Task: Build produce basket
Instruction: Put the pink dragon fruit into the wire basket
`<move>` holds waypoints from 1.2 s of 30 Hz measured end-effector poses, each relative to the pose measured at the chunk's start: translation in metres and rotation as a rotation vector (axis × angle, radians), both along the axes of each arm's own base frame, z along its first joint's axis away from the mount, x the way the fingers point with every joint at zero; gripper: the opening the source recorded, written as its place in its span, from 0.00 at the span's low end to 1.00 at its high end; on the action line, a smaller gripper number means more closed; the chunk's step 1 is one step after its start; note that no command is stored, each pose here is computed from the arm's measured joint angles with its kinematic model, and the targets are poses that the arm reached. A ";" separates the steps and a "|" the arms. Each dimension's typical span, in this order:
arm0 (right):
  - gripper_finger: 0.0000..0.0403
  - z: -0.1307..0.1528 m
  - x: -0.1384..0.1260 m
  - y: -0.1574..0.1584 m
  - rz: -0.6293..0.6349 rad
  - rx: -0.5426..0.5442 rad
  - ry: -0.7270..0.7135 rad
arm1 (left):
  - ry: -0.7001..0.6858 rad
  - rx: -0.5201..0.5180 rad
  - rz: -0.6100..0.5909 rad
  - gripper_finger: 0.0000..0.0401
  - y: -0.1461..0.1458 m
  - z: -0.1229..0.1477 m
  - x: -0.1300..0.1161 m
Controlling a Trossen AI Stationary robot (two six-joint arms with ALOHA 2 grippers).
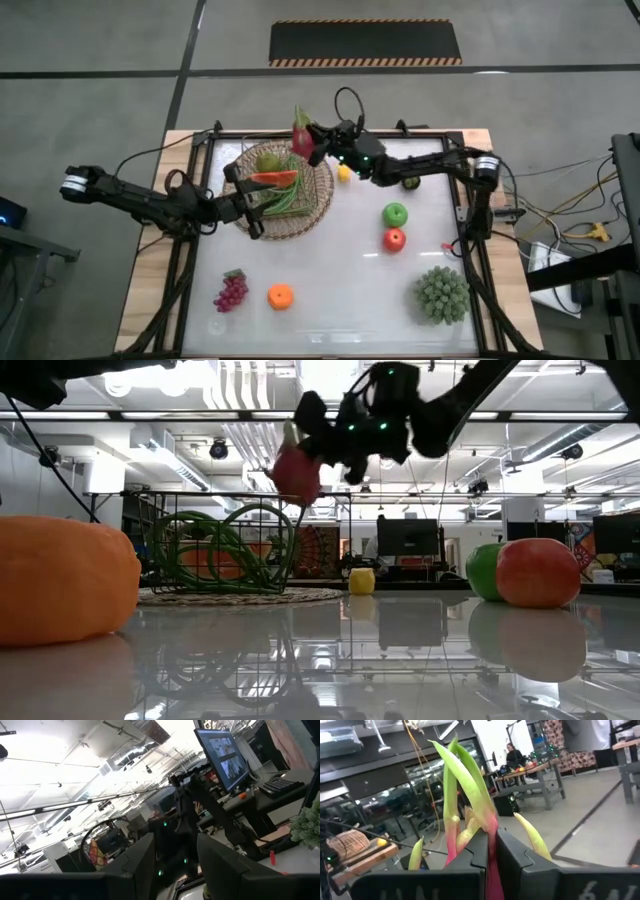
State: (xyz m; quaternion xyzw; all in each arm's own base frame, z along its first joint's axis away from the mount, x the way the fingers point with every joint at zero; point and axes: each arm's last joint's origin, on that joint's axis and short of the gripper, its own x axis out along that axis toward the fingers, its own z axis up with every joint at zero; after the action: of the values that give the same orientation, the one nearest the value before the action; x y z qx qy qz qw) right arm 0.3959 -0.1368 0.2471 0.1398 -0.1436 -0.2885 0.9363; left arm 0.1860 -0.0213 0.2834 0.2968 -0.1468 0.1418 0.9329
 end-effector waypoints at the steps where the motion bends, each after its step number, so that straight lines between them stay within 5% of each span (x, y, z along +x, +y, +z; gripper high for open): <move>1: 0.03 -0.002 0.005 -0.001 0.001 -0.001 -0.006 | 0.000 0.000 0.000 0.33 0.000 0.000 0.000; 19: 0.03 -0.035 0.061 -0.017 0.008 0.132 -0.100 | -0.005 0.001 -0.003 0.33 0.000 0.001 -0.001; 36: 0.03 -0.064 0.077 -0.022 -0.030 0.122 0.023 | -0.006 0.002 -0.003 0.33 0.000 0.001 -0.001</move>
State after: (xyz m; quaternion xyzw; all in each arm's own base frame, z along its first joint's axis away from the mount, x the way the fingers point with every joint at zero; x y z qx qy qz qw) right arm 0.4728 -0.1589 0.1834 0.1910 -0.1169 -0.3124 0.9232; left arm 0.1850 -0.0212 0.2846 0.2970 -0.1501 0.1410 0.9324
